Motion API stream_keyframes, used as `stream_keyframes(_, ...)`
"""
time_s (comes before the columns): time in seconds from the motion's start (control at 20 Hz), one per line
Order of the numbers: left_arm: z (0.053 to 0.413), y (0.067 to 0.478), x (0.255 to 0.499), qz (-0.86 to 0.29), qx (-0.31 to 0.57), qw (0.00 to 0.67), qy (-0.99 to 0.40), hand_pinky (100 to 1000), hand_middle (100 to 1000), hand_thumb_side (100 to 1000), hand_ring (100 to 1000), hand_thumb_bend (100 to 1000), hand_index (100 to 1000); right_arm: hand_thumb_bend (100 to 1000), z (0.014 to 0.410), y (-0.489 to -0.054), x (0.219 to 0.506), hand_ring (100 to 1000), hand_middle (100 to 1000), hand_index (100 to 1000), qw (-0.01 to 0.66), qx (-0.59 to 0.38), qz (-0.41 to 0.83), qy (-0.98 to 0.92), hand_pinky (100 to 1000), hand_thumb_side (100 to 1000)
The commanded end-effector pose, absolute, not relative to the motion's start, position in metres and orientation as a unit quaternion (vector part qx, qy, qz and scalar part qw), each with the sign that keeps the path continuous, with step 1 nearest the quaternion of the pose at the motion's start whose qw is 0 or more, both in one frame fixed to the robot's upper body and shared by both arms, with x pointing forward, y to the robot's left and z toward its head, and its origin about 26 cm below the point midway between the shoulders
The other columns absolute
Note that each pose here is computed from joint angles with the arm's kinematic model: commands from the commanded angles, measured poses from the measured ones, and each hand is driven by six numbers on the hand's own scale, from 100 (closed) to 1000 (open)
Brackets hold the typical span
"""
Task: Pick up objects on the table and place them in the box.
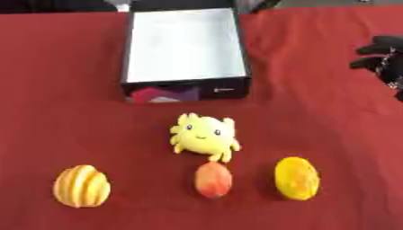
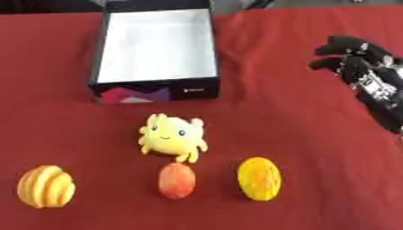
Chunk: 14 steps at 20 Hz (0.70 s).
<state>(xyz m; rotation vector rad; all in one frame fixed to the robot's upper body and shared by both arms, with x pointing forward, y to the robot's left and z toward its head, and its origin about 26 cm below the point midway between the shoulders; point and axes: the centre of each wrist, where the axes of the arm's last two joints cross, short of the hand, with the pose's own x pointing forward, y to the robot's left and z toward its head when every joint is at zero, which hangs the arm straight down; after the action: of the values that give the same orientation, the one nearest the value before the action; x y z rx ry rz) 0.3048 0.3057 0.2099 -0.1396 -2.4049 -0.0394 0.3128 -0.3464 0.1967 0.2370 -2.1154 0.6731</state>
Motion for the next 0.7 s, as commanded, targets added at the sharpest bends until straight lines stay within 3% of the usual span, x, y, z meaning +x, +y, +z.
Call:
stream_keyframes(0.05, 0.217, 0.312, 0.302, -0.030, -0.038, 0.351, -0.935, 826, 673, 669, 764, 100, 780, 100, 0.214, -0.350, 0.309, 834, 818, 893, 0.418, 0.085, 0.298, -0.854, 1000, 524)
stream_keyframes(0.4, 0.214, 0.317, 0.301, -0.034, -0.023, 0.358, -0.933, 826, 673, 670, 764, 100, 780, 100, 0.233, -0.351, 0.295, 857, 844, 906, 0.375, 0.059, 0.385, -0.841, 1000, 415)
stream_keyframes(0.7, 0.212, 0.320, 0.299, -0.041, -0.013, 0.365, -0.930, 826, 674, 671, 765, 100, 779, 100, 0.257, -0.345, 0.282, 860, 854, 920, 0.316, 0.014, 0.505, -0.803, 984, 217)
